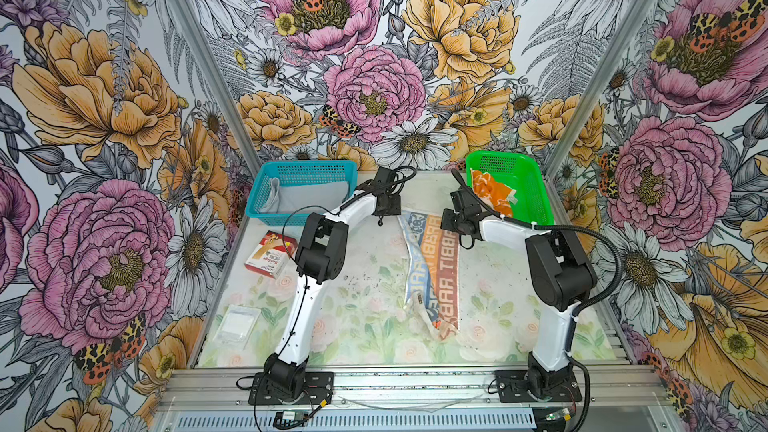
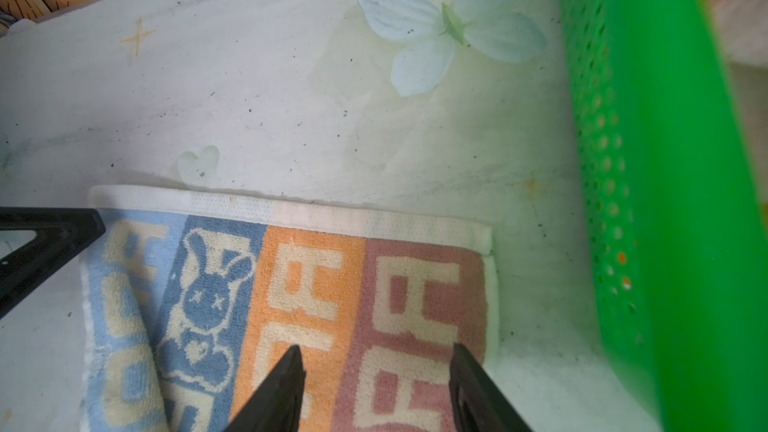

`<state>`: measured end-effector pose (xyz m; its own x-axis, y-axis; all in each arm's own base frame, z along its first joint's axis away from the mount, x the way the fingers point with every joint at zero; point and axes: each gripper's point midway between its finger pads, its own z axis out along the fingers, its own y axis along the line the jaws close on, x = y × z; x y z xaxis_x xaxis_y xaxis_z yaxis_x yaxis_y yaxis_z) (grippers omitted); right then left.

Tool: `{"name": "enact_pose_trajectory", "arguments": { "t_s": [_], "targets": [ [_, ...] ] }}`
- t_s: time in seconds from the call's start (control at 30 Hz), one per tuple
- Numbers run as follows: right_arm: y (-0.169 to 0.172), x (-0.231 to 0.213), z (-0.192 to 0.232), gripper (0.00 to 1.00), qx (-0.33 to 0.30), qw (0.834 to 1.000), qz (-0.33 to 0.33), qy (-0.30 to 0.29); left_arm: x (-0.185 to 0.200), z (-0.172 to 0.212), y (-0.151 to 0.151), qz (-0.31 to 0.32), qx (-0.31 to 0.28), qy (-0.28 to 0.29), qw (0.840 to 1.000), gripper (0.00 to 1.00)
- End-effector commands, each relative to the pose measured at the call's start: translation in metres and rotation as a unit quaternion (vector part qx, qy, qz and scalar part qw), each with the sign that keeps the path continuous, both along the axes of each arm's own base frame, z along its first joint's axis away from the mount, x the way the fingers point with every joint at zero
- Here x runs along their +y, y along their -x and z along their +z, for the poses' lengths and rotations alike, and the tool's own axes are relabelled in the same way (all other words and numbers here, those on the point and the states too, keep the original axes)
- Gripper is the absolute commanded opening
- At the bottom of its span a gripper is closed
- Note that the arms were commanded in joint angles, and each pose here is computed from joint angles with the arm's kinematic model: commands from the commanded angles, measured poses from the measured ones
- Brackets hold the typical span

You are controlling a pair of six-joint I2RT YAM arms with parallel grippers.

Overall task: Fold and stack the towels
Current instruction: 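Lower both grippers onto the towel's far edge and pinch it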

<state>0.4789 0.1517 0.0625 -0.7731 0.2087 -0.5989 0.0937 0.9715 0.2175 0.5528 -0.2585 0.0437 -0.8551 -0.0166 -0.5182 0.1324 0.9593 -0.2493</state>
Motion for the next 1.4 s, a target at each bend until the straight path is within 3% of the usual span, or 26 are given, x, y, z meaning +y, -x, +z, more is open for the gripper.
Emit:
{"name": "enact_pose_trajectory", "arguments": {
  "t_s": [0.0, 0.17, 0.3, 0.37, 0.47, 0.5, 0.6, 0.67, 0.77, 1.13, 1.37],
  "targets": [
    [-0.002, -0.021, 0.007, 0.58, -0.007, 1.0, -0.027, 0.012, -0.008, 0.021, -0.009, -0.004, -0.02, 0.037, 0.999, 0.52],
    [-0.001, -0.031, 0.005, 0.59, -0.003, 0.999, -0.036, 0.017, -0.025, 0.02, -0.015, -0.014, -0.012, 0.078, 0.997, 0.53],
    [-0.001, -0.034, 0.004, 0.59, -0.002, 0.999, -0.038, 0.025, -0.034, 0.016, -0.016, -0.015, -0.002, 0.096, 0.995, 0.44],
    [-0.002, -0.033, -0.003, 0.59, 0.008, 0.999, -0.036, 0.028, -0.033, 0.014, -0.016, -0.014, -0.001, 0.096, 0.995, 0.34],
    [-0.006, -0.03, -0.013, 0.6, 0.02, 0.999, -0.037, 0.025, -0.03, 0.015, -0.014, -0.013, -0.001, 0.091, 0.996, 0.04],
    [-0.007, -0.031, -0.015, 0.6, 0.021, 0.999, -0.04, 0.025, -0.028, 0.015, -0.014, -0.011, -0.002, 0.087, 0.996, 0.0],
    [-0.011, -0.033, -0.019, 0.6, 0.021, 0.998, -0.047, 0.031, -0.02, 0.019, -0.011, -0.006, -0.007, 0.074, 0.997, 0.0],
    [-0.015, -0.034, -0.021, 0.6, 0.022, 0.998, -0.049, 0.035, -0.014, 0.02, -0.008, -0.004, -0.01, 0.061, 0.998, 0.34],
    [-0.02, -0.033, -0.027, 0.6, 0.025, 0.998, -0.054, 0.033, -0.008, 0.021, -0.007, 0.0, -0.018, 0.054, 0.998, 0.44],
    [-0.042, -0.032, -0.038, 0.6, 0.025, 0.997, -0.07, 0.014, 0.013, 0.02, -0.003, 0.016, -0.018, 0.054, 0.998, 0.47],
    [-0.045, -0.034, -0.037, 0.5, 0.025, 0.997, -0.066, 0.01, -0.002, 0.013, -0.002, -0.021, 0.006, 0.114, 0.993, 0.49]
  ]
}}
